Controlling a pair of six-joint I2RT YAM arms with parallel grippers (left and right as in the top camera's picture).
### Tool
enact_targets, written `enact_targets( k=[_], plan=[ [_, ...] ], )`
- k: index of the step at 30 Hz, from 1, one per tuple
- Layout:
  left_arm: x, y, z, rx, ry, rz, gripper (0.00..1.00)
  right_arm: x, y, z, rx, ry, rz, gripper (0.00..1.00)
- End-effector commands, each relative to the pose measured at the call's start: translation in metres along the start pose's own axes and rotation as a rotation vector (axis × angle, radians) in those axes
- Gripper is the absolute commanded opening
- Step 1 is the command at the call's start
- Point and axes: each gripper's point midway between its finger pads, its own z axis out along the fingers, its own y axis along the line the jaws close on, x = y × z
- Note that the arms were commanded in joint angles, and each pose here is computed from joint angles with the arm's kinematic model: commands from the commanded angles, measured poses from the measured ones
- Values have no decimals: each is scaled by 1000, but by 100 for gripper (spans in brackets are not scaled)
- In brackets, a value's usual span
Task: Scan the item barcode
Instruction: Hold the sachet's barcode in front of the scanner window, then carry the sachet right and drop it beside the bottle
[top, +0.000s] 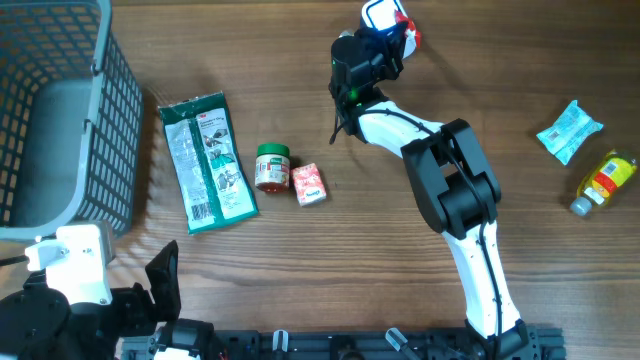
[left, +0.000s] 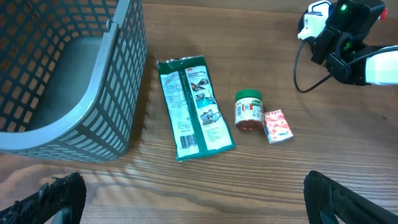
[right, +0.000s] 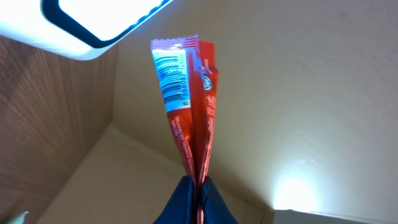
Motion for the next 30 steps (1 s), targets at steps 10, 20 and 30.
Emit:
enact_targets(
  k=[10,20,30],
  plan=[
    [-1,0,0,3,-3,9,100,28,13,23,14,149,981,4],
    [-1,-1,0,3,-3,9,100,-92,42,-28,-370,-319,1316,4],
    [-1,-1,0,3,-3,9,100,-97,-16,-126,-1142,-701,1534,4]
  ],
)
